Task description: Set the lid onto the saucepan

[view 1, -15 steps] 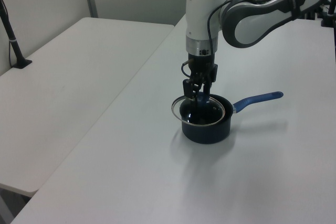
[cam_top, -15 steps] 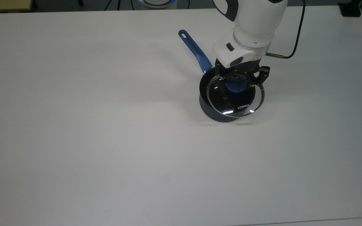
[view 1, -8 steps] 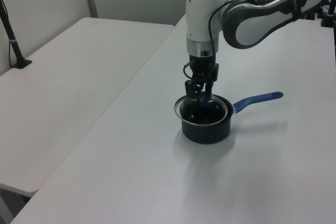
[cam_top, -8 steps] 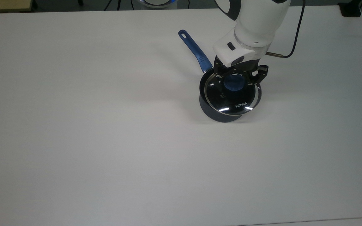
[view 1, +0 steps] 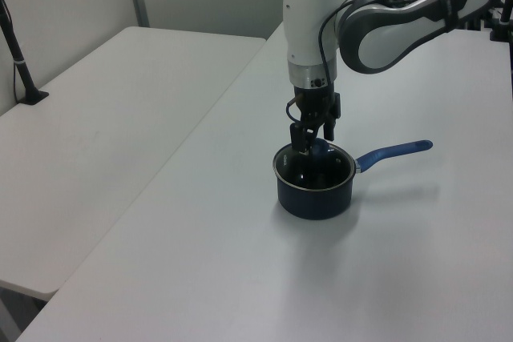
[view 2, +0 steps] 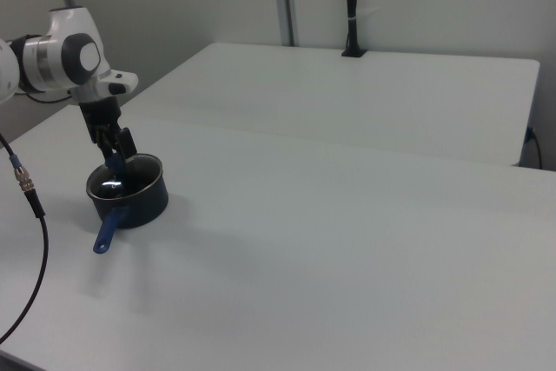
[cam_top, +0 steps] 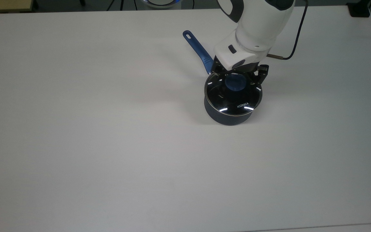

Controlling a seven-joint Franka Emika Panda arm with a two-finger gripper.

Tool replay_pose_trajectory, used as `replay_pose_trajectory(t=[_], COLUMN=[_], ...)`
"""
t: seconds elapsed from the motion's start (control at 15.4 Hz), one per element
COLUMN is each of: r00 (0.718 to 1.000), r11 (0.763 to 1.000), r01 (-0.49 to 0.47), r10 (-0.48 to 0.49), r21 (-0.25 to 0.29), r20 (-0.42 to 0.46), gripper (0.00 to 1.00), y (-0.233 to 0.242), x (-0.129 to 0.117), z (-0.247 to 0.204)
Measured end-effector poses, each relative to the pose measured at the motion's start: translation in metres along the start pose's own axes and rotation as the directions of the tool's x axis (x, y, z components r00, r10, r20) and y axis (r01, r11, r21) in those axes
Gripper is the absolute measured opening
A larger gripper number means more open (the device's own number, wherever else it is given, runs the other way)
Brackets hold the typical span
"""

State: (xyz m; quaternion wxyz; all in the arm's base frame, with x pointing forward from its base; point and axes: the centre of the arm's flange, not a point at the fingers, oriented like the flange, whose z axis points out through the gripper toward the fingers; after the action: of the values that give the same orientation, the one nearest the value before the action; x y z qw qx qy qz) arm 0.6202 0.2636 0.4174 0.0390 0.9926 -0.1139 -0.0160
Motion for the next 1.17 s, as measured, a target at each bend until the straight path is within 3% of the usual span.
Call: replay_pose_trajectory(t=[0.07,0.65,1.04,1.17], r00=[1.0,0.992,0.99,0.983], r11=[1.0,0.994,0.993,0.988], r01=[-0.007,-0.108,-0.118,-0.154], r10=[0.007,0.108,0.118,0.155], r21=[-0.001,0.001,0.005,0.013], r20=[-0.001,-0.068,-0.078,-0.097], gripper=[1.0,1.0,1.0,1.0], y=[0.004,0.111,0.124,0.151], x=[0.002,0.013,0.015,0.019], z=[-0.002,-0.11,-0.117,-0.132])
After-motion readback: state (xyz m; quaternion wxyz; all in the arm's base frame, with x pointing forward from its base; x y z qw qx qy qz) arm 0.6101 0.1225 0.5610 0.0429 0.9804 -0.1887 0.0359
